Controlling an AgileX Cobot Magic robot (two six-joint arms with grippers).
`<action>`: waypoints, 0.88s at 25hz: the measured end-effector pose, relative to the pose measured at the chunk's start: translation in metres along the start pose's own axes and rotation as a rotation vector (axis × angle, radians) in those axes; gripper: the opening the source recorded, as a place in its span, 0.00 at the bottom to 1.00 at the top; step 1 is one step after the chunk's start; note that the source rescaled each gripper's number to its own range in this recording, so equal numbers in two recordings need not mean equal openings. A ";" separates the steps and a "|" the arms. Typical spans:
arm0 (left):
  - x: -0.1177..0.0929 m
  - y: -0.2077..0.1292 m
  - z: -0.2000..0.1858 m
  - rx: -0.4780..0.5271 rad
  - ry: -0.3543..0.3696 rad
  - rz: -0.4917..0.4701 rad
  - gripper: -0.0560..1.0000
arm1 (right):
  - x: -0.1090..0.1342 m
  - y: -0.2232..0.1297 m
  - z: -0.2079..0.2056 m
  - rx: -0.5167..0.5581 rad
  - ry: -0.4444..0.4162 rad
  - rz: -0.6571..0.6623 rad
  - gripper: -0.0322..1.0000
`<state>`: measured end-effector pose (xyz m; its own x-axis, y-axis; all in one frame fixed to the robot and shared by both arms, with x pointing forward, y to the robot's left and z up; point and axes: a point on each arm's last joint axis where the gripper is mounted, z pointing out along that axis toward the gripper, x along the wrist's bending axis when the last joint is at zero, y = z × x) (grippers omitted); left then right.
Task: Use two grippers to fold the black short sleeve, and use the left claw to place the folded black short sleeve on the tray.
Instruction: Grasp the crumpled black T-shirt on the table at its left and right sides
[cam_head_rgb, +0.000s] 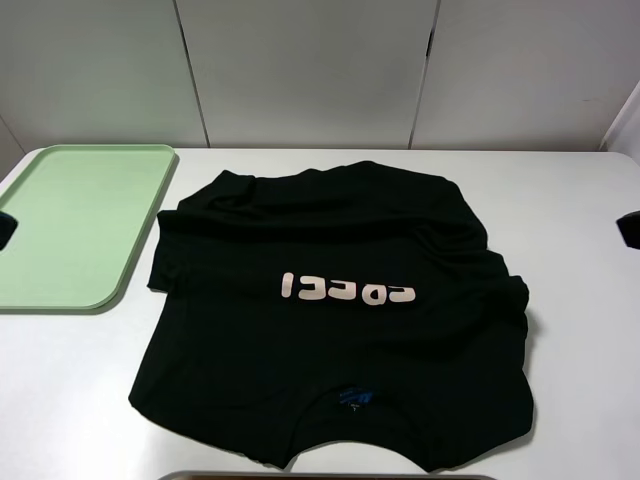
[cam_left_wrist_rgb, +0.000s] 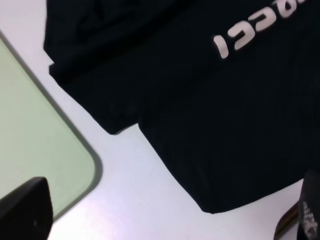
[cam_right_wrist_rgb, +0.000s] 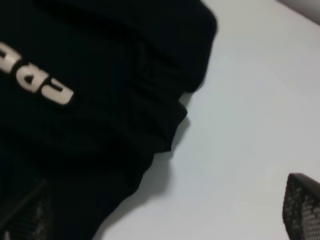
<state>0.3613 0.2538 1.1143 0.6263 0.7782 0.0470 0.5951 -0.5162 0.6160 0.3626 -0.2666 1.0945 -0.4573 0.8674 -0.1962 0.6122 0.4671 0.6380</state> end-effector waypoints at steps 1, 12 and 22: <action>0.003 0.005 0.004 0.014 -0.010 -0.001 0.98 | 0.000 0.004 0.007 0.012 0.009 -0.023 1.00; 0.024 0.032 0.053 0.093 -0.120 0.150 0.98 | 0.002 0.028 0.091 0.164 -0.010 -0.412 1.00; 0.041 0.040 0.094 0.109 -0.126 0.332 0.98 | 0.001 0.019 0.168 0.367 0.002 -0.646 1.00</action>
<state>0.4579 0.2312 1.0675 0.8474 0.5152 0.1285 0.3949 -0.7733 0.4960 0.4816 -0.2282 0.9814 -0.8005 0.4000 -0.4464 0.3967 0.9118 0.1056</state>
